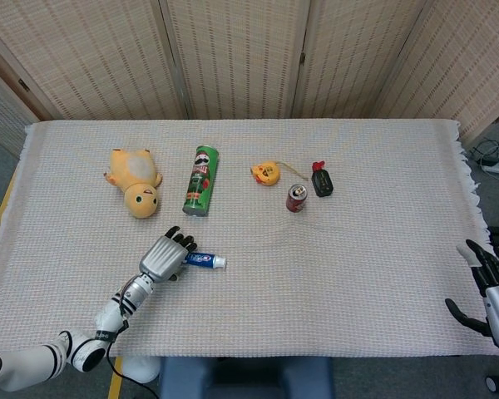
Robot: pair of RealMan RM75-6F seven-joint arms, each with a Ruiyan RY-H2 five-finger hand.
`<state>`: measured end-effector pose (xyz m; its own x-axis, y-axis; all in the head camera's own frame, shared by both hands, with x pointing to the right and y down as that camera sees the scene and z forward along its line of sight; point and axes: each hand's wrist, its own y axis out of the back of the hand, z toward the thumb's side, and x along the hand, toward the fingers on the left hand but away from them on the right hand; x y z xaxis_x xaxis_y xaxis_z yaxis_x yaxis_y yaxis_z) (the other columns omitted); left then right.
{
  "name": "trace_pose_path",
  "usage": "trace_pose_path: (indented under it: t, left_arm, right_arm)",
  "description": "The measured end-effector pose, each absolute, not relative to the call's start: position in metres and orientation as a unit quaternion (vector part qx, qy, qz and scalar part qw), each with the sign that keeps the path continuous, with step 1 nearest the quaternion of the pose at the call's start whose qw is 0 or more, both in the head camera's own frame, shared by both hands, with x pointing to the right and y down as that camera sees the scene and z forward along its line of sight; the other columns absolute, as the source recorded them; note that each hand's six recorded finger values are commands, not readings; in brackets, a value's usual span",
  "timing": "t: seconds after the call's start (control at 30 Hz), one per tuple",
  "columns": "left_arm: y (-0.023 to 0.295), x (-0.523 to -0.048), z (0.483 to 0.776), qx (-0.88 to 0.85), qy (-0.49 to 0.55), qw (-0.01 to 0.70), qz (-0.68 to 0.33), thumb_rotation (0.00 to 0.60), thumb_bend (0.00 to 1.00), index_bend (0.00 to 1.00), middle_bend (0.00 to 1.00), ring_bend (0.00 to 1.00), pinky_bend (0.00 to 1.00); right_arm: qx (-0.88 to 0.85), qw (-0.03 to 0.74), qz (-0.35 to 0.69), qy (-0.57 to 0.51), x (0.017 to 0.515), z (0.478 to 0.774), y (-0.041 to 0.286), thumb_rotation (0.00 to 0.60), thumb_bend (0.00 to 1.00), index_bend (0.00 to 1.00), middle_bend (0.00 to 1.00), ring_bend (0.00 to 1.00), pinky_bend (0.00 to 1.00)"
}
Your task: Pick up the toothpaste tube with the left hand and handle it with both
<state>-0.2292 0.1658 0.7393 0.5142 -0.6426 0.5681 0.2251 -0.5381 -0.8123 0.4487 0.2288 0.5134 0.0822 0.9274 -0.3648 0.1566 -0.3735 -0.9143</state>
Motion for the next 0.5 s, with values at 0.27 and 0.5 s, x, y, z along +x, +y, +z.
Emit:
trace_pose_path:
  t: [0.27,0.5]
  left_arm:
    - [0.1607,-0.2323,0.7444,-0.733,0.150,0.461,-0.477,0.600,0.35,0.43,0.39,0.42,0.22]
    - [0.1606,-0.2360,0.7494,-0.737,0.156,0.451,-0.479,0.600,0.36,0.45,0.42,0.44,0.23]
  right_arm:
    - [-0.640,0.364,0.529,-0.422,0.4468,0.5150,0.2286,0.600,0.33,0.00,0.09,0.12,0.00]
    - [-0.640,0.365,0.529,-0.421,0.4450,0.5147,0.2275,0.600,0.33,0.00,0.09,0.12,0.00]
